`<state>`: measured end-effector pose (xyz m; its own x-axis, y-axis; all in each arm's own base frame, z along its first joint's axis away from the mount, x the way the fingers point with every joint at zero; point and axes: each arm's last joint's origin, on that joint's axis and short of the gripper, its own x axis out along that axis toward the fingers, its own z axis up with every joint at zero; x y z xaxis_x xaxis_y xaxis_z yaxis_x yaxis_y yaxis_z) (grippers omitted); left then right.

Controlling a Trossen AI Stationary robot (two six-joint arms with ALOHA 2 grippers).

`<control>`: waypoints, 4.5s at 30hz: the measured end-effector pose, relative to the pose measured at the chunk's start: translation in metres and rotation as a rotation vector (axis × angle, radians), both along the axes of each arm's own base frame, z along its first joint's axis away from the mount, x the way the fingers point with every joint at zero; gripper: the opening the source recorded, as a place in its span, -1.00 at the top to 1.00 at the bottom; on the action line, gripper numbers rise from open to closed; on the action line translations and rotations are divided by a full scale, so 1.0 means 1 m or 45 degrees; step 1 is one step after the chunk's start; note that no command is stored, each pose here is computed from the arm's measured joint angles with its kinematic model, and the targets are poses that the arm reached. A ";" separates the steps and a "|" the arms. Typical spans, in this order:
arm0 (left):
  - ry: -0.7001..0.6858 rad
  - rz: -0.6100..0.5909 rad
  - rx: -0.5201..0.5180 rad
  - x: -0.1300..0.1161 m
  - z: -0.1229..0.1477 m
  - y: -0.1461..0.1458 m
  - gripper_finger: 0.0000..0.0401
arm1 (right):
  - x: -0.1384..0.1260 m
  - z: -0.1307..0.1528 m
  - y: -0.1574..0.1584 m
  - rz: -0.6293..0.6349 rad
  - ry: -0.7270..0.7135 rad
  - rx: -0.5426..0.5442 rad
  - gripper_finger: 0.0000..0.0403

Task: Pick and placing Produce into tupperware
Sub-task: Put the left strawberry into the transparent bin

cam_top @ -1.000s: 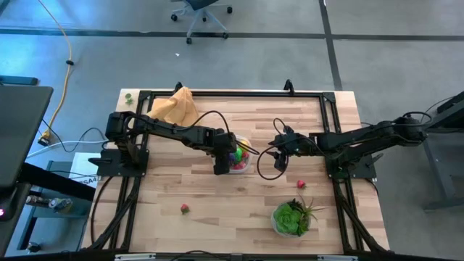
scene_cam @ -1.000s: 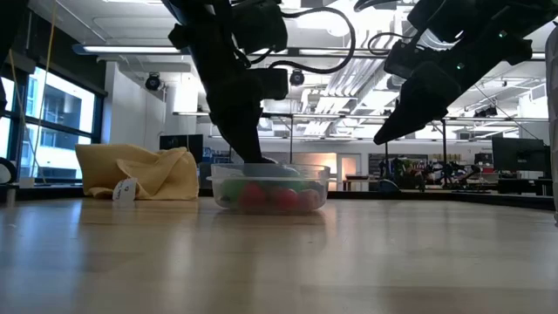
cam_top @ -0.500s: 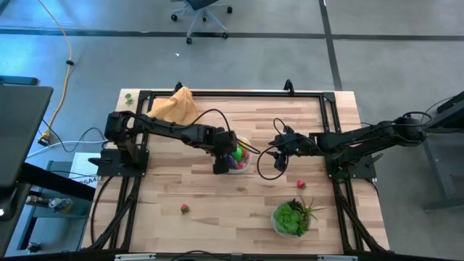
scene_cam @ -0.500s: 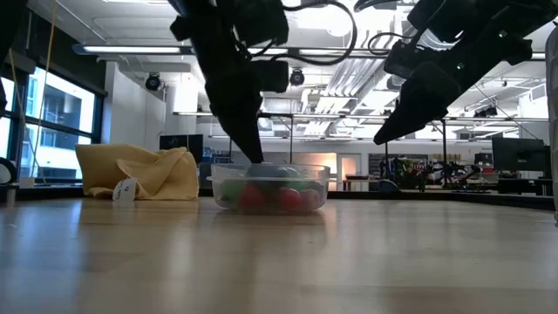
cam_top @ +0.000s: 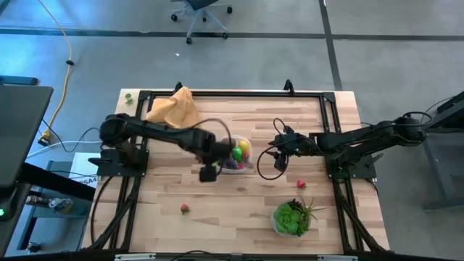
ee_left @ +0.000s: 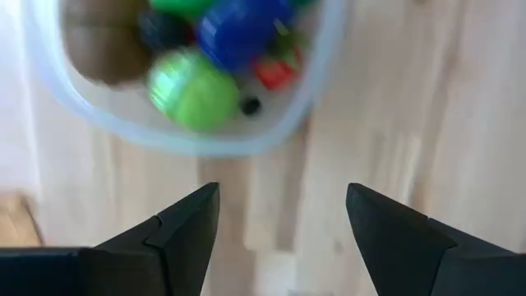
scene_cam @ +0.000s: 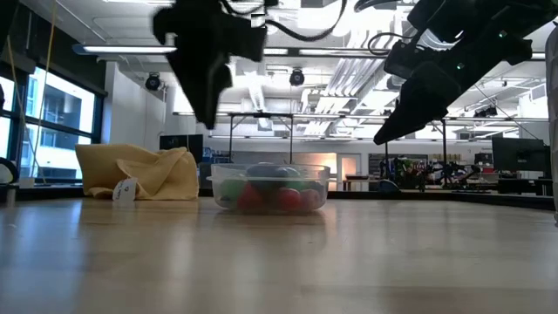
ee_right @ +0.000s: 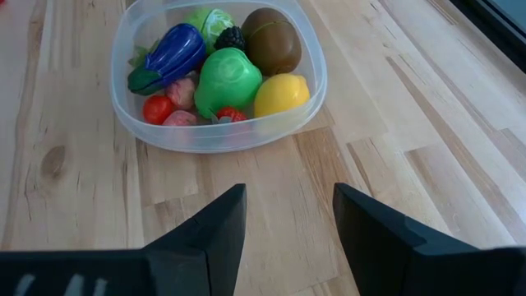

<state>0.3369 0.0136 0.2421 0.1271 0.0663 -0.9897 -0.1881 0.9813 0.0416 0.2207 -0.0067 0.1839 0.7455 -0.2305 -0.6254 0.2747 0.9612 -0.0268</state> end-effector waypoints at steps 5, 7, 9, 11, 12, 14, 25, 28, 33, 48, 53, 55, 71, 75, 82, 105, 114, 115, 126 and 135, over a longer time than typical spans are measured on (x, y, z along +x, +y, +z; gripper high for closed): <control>0.039 0.018 0.011 -0.016 -0.002 -0.048 -0.18 | 0.000 0.000 0.000 0.000 -0.003 0.000 0.13; 0.045 0.060 0.031 -0.026 -0.004 -0.068 -0.11 | 0.000 0.000 0.000 0.000 -0.003 0.000 0.13; 0.037 0.112 0.054 -0.037 -0.007 -0.088 -0.03 | 0.000 0.000 0.000 0.001 -0.004 0.000 0.13; 0.028 0.178 0.070 -0.049 -0.011 -0.106 0.05 | 0.000 0.000 0.000 0.000 -0.002 0.000 0.13; 0.020 0.205 0.077 -0.056 -0.012 -0.116 0.08 | 0.000 0.000 0.000 0.000 -0.003 0.000 0.13; 0.002 0.273 0.080 -0.067 -0.013 -0.134 0.13 | 0.000 0.000 0.000 0.001 -0.003 0.000 0.13; -0.265 1.295 -0.010 -0.102 -0.019 -0.193 0.16 | 0.000 0.000 0.000 0.000 -0.002 0.000 0.13; -0.190 1.666 -0.089 -0.101 -0.021 -0.191 0.16 | 0.000 0.000 0.000 0.001 0.000 0.000 0.13; -0.035 1.874 -0.182 -0.086 -0.027 -0.181 0.16 | 0.000 0.000 0.000 0.001 -0.002 0.000 0.13; 0.169 2.164 -0.234 -0.058 -0.048 -0.161 0.14 | 0.000 0.000 0.000 0.000 -0.007 0.000 0.13; 0.174 2.171 -0.213 -0.057 -0.053 -0.161 -0.07 | 0.000 0.000 0.000 0.000 -0.009 0.000 0.13; 0.178 2.175 -0.209 -0.055 -0.055 -0.162 -0.15 | 0.000 0.000 0.000 0.000 -0.004 0.000 0.13; 0.179 2.153 -0.159 -0.052 -0.071 -0.169 -0.09 | 0.000 0.000 0.000 0.000 0.000 0.000 0.13; 0.181 2.156 -0.135 -0.055 -0.075 -0.173 -0.09 | 0.000 0.000 0.000 0.001 0.000 0.000 0.13; 0.167 2.164 -0.120 -0.053 -0.080 -0.175 -0.09 | 0.000 0.000 0.000 0.000 -0.004 0.000 0.13; 0.165 2.186 -0.123 -0.057 -0.097 -0.173 -0.09 | 0.000 0.000 0.000 0.001 0.000 0.000 0.13; 0.156 2.185 -0.150 -0.061 -0.105 -0.171 -0.09 | 0.000 0.000 0.000 0.000 0.000 0.000 0.13; 0.156 2.185 -0.149 -0.061 -0.105 -0.171 -0.09 | 0.000 0.000 0.000 0.001 0.000 0.000 0.13; 0.137 2.161 -0.147 -0.061 -0.105 -0.170 0.13 | 0.000 0.000 0.000 0.000 0.000 0.000 0.13; 0.122 2.146 -0.137 -0.061 -0.106 -0.170 0.26 | 0.000 0.000 0.000 0.001 0.000 0.000 0.13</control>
<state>0.2762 -0.1561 0.1363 -0.0662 -0.0075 -0.9978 -0.9534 -0.2945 0.0655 0.2207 -0.0067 0.1839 0.7456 -0.2302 -0.6254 0.2743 0.9613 -0.0268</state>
